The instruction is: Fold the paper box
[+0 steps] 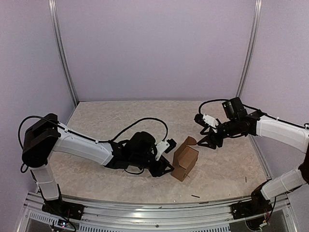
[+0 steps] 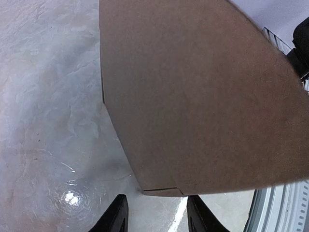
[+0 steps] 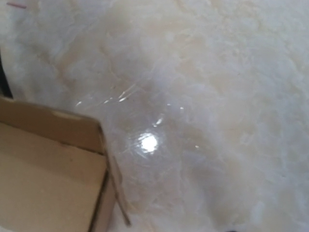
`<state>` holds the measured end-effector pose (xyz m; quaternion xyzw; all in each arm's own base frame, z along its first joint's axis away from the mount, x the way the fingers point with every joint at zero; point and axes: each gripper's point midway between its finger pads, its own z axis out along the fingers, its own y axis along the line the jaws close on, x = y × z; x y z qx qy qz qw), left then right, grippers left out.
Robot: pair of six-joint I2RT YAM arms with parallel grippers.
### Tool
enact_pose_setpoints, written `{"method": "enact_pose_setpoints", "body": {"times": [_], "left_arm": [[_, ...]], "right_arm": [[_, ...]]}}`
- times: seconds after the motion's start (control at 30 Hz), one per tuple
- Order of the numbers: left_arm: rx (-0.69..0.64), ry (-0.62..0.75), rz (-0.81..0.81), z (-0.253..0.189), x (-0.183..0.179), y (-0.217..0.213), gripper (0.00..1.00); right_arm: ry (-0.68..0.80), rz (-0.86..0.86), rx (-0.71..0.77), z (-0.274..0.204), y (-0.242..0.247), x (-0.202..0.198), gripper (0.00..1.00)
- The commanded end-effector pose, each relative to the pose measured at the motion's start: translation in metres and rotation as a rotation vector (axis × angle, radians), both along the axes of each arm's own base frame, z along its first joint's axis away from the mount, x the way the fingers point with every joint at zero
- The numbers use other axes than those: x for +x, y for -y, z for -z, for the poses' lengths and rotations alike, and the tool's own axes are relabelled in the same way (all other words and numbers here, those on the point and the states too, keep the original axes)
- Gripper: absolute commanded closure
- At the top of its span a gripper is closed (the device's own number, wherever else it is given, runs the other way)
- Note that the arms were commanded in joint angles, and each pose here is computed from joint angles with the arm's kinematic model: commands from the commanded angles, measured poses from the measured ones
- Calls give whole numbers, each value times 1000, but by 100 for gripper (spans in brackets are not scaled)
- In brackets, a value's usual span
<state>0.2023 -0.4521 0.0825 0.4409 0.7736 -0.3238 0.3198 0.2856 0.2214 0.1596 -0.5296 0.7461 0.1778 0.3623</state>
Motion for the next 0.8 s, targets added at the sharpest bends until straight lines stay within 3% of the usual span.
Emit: {"method": "enact_pose_setpoints", "body": {"times": [0.0, 0.17, 0.47, 0.77], "left_arm": [[-10, 33, 13, -3, 5, 10, 59], [-5, 39, 12, -2, 6, 11, 60], [6, 51, 1, 0, 9, 11, 60], [10, 51, -6, 1, 10, 9, 60]], "right_arm": [[-1, -40, -2, 4, -16, -1, 40], [-24, -29, -23, 17, -25, 1, 48], [-62, -56, -34, 26, -33, -2, 70], [-100, -81, -35, 33, -40, -6, 80]]}}
